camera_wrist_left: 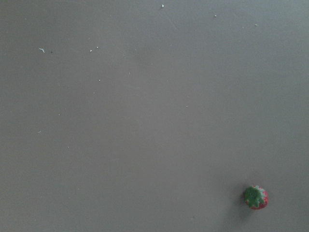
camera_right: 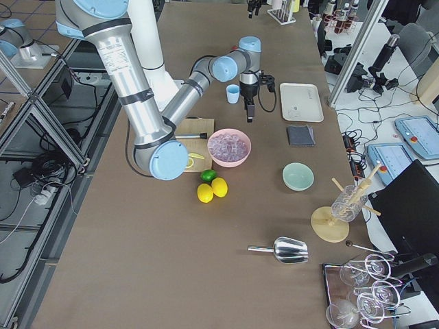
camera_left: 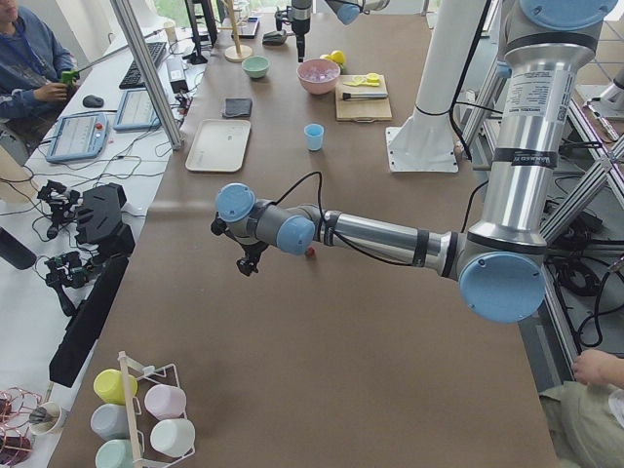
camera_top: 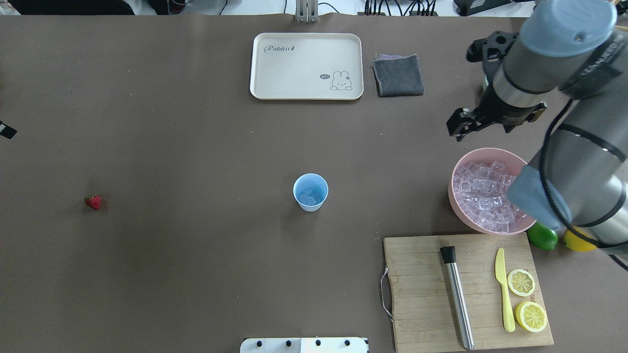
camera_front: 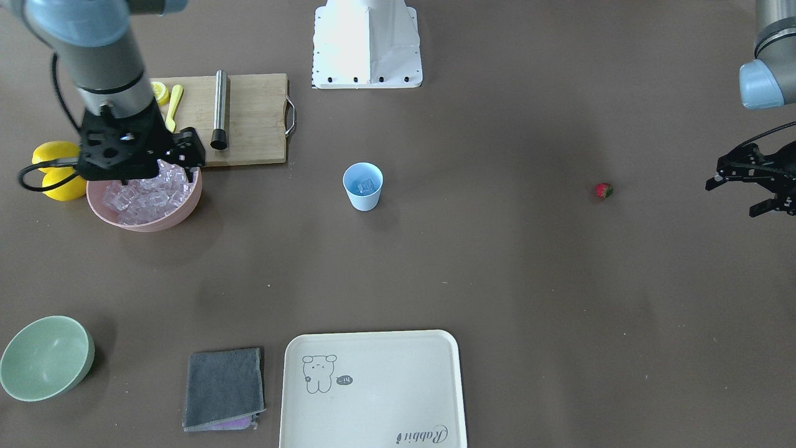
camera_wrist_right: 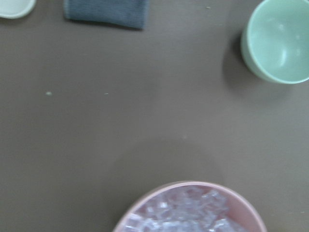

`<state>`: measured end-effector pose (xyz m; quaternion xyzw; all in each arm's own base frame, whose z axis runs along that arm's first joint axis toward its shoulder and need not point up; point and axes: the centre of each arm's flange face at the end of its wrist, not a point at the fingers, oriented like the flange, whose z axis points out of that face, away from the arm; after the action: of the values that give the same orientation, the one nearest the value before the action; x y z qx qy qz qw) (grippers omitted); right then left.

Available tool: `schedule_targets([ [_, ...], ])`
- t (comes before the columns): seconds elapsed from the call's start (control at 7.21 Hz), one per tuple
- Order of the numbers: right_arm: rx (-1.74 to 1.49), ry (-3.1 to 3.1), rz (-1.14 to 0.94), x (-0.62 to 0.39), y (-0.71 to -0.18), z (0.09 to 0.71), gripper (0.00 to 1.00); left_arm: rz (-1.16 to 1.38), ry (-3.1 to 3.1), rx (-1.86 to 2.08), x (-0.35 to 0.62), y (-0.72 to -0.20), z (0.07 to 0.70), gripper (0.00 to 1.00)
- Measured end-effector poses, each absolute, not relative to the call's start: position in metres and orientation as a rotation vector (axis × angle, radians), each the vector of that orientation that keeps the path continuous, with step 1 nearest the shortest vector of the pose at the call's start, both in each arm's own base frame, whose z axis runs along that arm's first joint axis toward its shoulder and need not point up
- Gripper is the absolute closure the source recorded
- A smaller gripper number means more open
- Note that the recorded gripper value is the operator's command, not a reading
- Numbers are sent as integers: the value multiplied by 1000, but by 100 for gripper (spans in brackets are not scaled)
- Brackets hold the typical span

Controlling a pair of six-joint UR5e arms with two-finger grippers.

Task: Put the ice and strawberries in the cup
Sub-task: 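Drop the ice cube into the cup and withdraw the right arm, then move the left gripper down toward the strawberry on the table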

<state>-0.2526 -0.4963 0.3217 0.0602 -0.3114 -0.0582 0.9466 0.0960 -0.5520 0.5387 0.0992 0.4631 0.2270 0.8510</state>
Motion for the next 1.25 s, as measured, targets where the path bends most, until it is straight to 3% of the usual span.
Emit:
schedule_targets([
  [0.42, 138, -644, -229, -99, -506, 464, 0, 437, 896, 134, 128, -577, 475, 2],
  [0.69, 108, -634, -235, -13, -479, 539, 0, 432, 835, 116, 162, -573, 442, 2],
  [1.25, 22, -637, -151, 67, -402, 623, 0, 454, 799, 160, 201, -562, 436, 2],
])
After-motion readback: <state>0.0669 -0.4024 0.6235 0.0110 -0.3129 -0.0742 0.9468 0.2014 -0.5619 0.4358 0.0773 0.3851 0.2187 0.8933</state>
